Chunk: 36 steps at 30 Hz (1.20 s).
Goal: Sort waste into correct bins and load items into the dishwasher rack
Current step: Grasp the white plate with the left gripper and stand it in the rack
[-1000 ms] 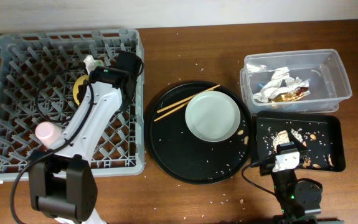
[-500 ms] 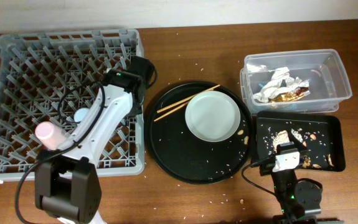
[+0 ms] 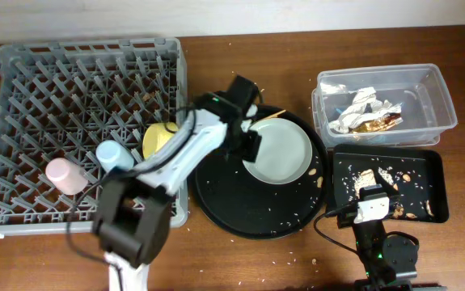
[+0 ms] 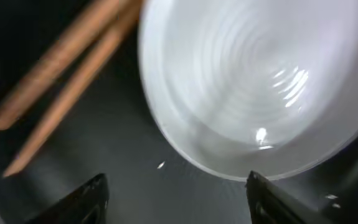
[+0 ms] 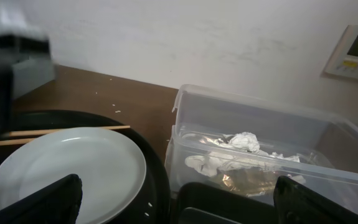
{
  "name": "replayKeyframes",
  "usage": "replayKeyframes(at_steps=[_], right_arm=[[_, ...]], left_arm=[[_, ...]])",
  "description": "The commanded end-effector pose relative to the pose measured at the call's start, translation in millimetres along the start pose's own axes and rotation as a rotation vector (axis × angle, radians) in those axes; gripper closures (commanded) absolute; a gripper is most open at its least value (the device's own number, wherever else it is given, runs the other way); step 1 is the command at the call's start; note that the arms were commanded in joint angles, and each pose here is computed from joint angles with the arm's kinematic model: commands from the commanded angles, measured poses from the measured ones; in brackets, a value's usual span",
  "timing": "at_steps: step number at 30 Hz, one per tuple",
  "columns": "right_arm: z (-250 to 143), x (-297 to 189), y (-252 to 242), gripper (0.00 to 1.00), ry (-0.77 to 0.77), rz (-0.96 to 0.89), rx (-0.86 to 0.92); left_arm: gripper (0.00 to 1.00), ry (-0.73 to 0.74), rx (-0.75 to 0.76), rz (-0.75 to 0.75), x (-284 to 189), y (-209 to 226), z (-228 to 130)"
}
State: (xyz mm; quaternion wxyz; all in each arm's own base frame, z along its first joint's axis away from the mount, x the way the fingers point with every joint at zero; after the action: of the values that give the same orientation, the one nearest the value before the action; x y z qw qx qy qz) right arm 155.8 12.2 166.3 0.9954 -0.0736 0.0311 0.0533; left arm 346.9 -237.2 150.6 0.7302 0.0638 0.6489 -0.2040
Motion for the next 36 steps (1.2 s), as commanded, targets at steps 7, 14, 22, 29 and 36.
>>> replayKeyframes(at_steps=[7, 14, 22, 29, 36], right_arm=[[-2, 0, 0, 0.02, -0.001, 0.002, -0.003], [-2, 0, 0, 0.02, -0.001, 0.002, -0.003], [-2, 0, 0, 0.02, -0.001, 0.002, -0.003], [-2, 0, 0, 0.02, -0.001, 0.002, -0.003], [-2, 0, 0, 0.02, -0.001, 0.002, -0.003]], left_arm=[[1.0, 0.175, 0.121, -0.207, 57, -18, -14], [1.0, -0.076, -0.012, 0.054, -104, 36, 32], [1.0, -0.09, -0.596, 0.952, -190, 162, -24], [1.0, -0.119, -0.677, 0.956, -187, 162, -29], [1.0, -0.408, -0.76, 1.042, -291, 163, -77]])
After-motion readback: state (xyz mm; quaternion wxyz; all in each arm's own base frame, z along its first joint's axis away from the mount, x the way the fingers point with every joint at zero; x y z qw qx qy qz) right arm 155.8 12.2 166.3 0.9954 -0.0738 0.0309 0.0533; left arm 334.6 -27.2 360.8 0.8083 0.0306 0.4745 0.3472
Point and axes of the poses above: each gripper's point midway between its finger pads, its own x axis out along the fingers, its own y axis along the line the jaws close on, z = x × y, the point moved 9 cm from there along -x, back along the fingers, and after that the axes turned 1 degree about x, right-handed, at the moved point
